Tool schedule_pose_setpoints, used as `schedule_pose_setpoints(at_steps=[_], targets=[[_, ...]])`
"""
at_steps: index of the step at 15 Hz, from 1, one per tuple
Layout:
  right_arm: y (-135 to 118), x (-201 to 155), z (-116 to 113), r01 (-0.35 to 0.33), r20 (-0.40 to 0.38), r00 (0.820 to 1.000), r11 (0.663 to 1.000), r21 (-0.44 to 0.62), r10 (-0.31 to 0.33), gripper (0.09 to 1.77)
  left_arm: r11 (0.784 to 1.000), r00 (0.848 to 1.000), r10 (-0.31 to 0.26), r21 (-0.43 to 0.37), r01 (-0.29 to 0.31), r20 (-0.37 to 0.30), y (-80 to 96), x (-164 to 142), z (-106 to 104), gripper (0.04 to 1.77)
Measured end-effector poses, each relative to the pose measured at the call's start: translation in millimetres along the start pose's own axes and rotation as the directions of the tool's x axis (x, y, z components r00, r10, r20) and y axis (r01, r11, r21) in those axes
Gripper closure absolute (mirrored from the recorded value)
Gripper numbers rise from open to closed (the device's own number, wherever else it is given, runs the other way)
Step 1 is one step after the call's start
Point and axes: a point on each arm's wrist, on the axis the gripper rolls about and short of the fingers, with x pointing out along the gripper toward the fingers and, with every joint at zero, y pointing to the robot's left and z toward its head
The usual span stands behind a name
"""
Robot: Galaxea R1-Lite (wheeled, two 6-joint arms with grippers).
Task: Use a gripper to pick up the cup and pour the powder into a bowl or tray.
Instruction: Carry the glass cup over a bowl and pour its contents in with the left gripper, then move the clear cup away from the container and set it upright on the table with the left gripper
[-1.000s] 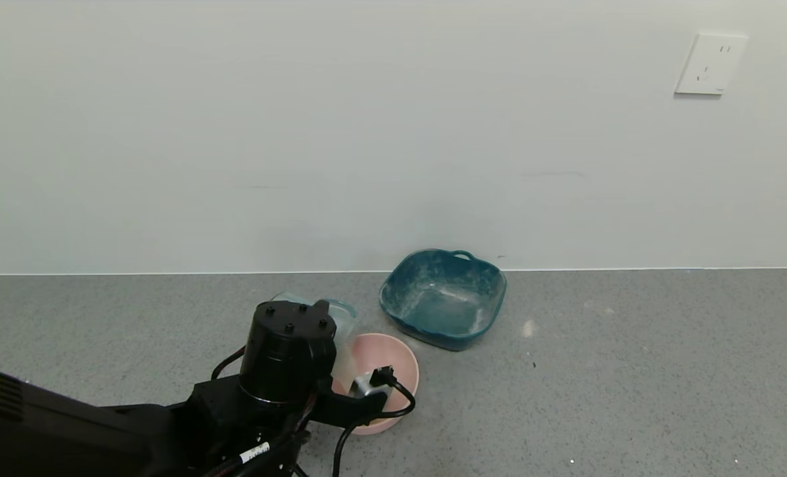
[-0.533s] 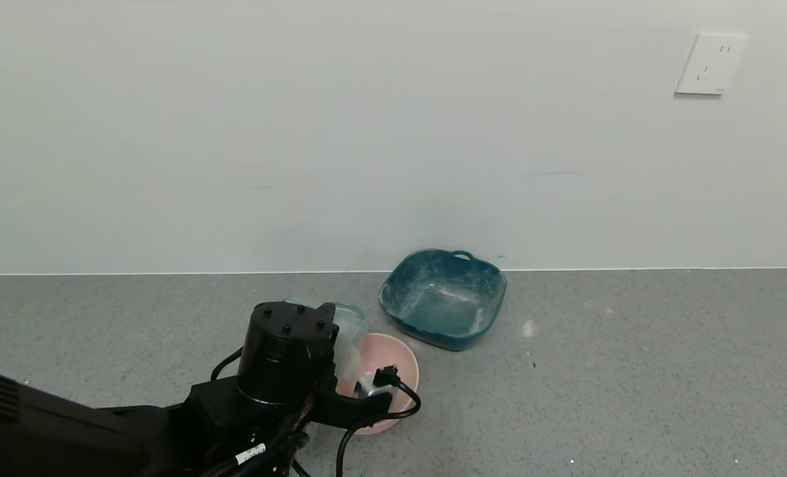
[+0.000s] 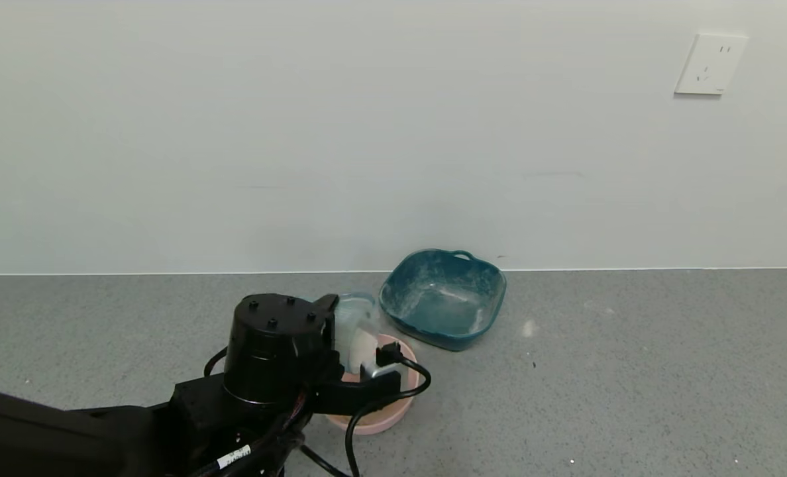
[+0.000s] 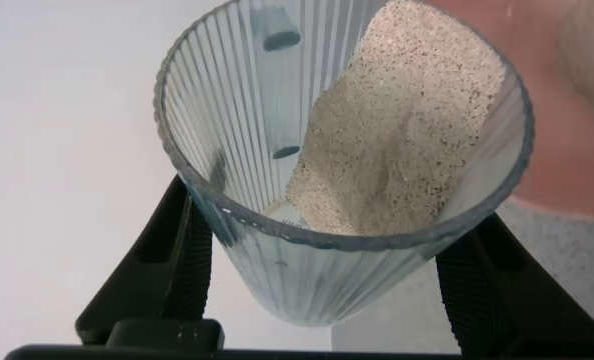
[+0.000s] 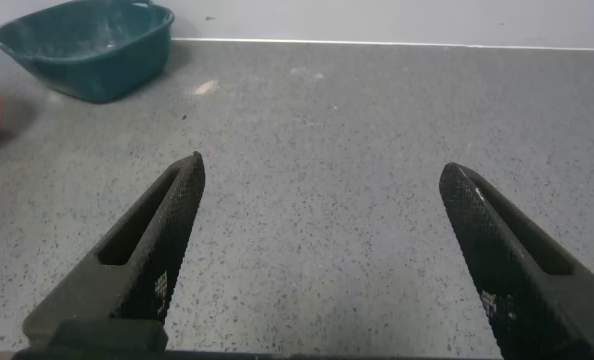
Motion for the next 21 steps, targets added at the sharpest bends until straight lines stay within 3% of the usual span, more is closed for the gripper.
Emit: schedule_pose_setpoints(at_steps=[5,9,15,18,21], targets=[[0,0,0,-0.001,0.000,1.000,1.000,0.000,0.001,0.15,0.968,0.997,0.080,-0.238,-0.075,0.012,17.6,4,5,0.52],[0,0,0,-0.001,0.000,1.000,1.000,0.000,0.001,0.15,0.939,0.995,0.095,-0.333,-0.089,0.003,23.4,8,4,0.52],[0,0,0,-0.001,0.000,1.000,1.000,0.001,0.001,0.15,0.868,0.996,0.086,-0.488,-0.092,-0.035,23.5,19,-3,0.52],[0,0,0,-0.001,0.000,1.000,1.000,0.000,0.001,0.15,0.794,0.994,0.087,-0.599,-0.105,-0.060,26.0,26,-9,0.52],[0,0,0,-0.001,0.000,1.000,1.000,0.001,0.001,0.15,0.689,0.994,0.081,-0.717,-0.111,-0.075,28.4,33,-21,0.52]])
